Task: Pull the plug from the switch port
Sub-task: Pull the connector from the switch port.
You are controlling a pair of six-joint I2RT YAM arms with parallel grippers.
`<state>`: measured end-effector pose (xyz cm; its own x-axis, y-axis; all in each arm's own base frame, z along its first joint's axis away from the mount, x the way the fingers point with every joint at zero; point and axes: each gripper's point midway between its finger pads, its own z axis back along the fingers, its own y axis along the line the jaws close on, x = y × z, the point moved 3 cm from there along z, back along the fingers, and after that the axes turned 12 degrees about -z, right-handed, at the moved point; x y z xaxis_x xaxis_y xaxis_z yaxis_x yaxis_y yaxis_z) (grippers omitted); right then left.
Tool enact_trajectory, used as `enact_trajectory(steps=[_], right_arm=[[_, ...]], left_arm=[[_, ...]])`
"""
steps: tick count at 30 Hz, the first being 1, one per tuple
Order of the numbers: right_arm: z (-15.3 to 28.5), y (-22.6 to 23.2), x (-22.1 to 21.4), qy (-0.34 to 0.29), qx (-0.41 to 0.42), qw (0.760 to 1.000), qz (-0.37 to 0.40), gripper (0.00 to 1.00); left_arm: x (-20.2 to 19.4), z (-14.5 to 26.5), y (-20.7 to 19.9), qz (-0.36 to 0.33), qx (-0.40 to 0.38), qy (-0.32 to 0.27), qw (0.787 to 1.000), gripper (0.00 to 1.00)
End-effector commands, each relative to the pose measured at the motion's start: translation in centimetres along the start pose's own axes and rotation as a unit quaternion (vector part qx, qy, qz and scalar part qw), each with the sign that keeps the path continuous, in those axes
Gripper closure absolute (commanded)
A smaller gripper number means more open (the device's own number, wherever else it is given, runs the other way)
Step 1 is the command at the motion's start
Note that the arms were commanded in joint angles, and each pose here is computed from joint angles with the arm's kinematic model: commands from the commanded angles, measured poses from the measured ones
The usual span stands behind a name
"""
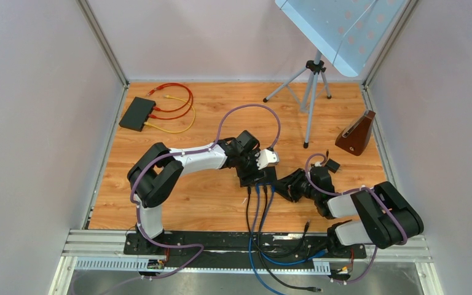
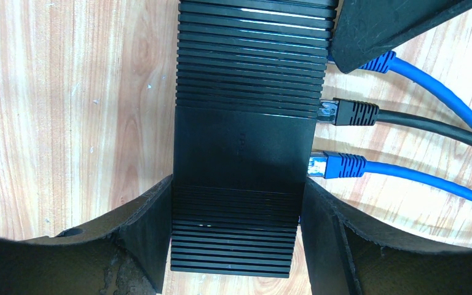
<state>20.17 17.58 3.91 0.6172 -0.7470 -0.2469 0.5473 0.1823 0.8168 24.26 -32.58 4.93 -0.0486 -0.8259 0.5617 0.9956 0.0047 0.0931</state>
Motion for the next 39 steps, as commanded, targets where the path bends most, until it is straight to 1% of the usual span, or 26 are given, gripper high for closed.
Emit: enact_trajectory(steps=[1,4,9,11,13,17,20,22,26,28,29,30,31,36,39], right_arm=[[-0.4,0.3,0.8,-0.027,-0.005,1.000,-0.009,0.63],[-0.4,0.5,0.8,-0.025,-0.003,1.000,-0.007,0.65],[-0.5,0.4,0.8,-0.026,-0.004,1.000,-0.010,0.72],[-0.5,0.4,0.8,-0.025,-0.003,1.000,-0.015,0.71],[-0.5,0.5,0.8,-0.026,0.000,0.999,-0.018,0.65],[-0.4,0.5,1.1,-0.038,0.002,0.999,-0.016,0.64],[-0.6,0.2,1.3,-0.044,-0.001,0.999,-0.009,0.69],[-0.7,0.1,1.3,-0.044,-0.003,0.999,-0.007,0.75],[-0.8,-0.6,1.3,-0.048,-0.012,0.999,-0.010,0.76],[-0.7,-0.7,1.4,-0.051,-0.012,0.999,-0.012,0.74],[-0.6,-0.7,1.4,-0.054,-0.011,0.998,-0.012,0.71],[-0.5,-0.8,1.5,-0.059,-0.013,0.998,-0.012,0.65],[-0.5,-0.7,1.5,-0.064,-0.013,0.998,-0.011,0.62],[-0.2,-0.6,1.9,-0.088,-0.011,0.996,0.007,0.61],[-0.3,-0.3,1.8,-0.085,-0.007,0.996,0.018,0.65]], left_arm=[[-2.5,-1.4,-2.5,0.024,-0.051,0.045,0.997,0.42],[-2.4,-1.4,-2.5,0.023,-0.052,0.045,0.997,0.42],[-2.4,-1.4,-2.4,0.024,-0.052,0.044,0.997,0.42],[-2.4,-1.4,-2.5,0.023,-0.054,0.045,0.997,0.42],[-2.4,-1.4,-2.5,0.024,-0.054,0.045,0.997,0.42],[-2.5,-1.5,-2.7,0.024,-0.061,0.046,0.997,0.43],[-2.5,-1.5,-2.8,0.024,-0.066,0.043,0.997,0.43],[-2.4,-1.5,-3.0,0.023,-0.071,0.040,0.996,0.43],[-2.2,-1.5,-3.2,0.021,-0.078,0.035,0.996,0.43],[-2.3,-1.5,-3.2,0.022,-0.078,0.037,0.996,0.44],[-2.3,-1.5,-3.2,0.021,-0.079,0.038,0.996,0.44],[-2.4,-1.5,-3.3,0.021,-0.080,0.039,0.996,0.44],[-2.4,-1.5,-3.3,0.021,-0.080,0.039,0.996,0.44],[-2.4,-1.5,-3.5,0.021,-0.088,0.039,0.995,0.45],[-2.3,-1.6,-3.7,0.021,-0.097,0.036,0.994,0.45]])
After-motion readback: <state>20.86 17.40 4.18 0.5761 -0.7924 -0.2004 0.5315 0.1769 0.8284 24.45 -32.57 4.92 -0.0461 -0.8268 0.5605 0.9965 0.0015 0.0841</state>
